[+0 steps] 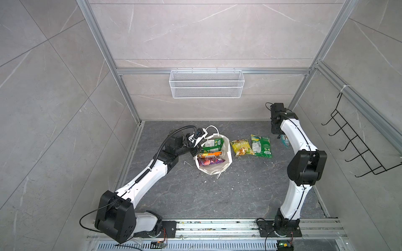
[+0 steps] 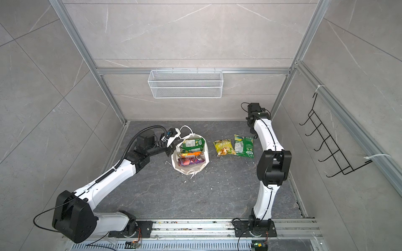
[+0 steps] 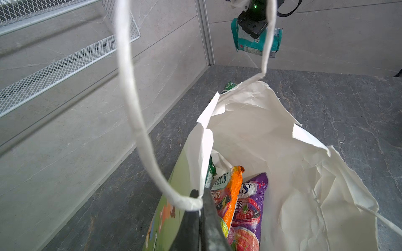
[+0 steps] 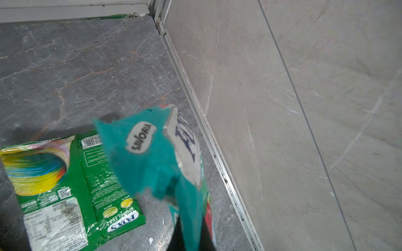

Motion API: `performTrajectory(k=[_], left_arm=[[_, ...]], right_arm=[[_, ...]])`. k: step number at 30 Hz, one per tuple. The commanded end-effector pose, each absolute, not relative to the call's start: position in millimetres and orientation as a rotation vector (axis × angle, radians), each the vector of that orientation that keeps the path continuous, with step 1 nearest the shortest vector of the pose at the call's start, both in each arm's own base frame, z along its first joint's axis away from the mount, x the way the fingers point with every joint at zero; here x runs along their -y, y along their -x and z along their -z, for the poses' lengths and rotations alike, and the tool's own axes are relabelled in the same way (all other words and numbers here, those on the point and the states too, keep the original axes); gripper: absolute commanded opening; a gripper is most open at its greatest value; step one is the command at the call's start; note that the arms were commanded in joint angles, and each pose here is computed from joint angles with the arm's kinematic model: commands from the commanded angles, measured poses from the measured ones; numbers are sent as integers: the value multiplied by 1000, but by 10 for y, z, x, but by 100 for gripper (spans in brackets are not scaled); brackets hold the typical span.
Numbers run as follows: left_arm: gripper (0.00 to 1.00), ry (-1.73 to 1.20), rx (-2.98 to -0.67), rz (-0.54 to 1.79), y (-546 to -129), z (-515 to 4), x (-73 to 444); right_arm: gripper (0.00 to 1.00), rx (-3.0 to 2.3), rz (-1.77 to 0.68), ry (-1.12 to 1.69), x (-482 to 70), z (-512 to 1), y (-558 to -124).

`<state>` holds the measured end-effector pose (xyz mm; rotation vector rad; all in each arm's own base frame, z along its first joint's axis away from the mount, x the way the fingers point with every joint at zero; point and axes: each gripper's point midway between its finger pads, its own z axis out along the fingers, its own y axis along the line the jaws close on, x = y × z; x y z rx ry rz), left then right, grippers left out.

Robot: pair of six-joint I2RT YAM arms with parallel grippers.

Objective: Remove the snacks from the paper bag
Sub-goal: 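Carry the teal snack bag over the table beside the green bag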

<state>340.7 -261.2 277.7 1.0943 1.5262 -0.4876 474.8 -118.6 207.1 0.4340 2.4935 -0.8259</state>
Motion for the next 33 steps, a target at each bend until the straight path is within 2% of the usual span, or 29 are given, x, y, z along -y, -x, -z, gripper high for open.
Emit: performTrajectory(k=[1,4,15,26,29,33], left_arm=[[0,-1090,-1480,498,-3421,-2896,2637],[0,-1092,-1475,499,-3425,-2887,2642],[0,-1081,-1473,484,-3386,-2928,2596],[0,-1073,-1445,500,-3365,-2935,2615],[0,-1087,-1457,512,-3380,-2945,2640],[0,-1084,-1440,521,-3412,-2976,2674]], right_arm=[[0,-2510,948,-429,1328,-2075,-4749],[0,-2537,1012,-407,1385,-1979,-4819],[0,-2717,975,-388,1373,-1234,-5073],[1,-2860,929,-452,1313,-690,-4925],[23,-2882,799,-477,1176,-655,-4918],[36,-2856,578,-524,977,-764,-4968]])
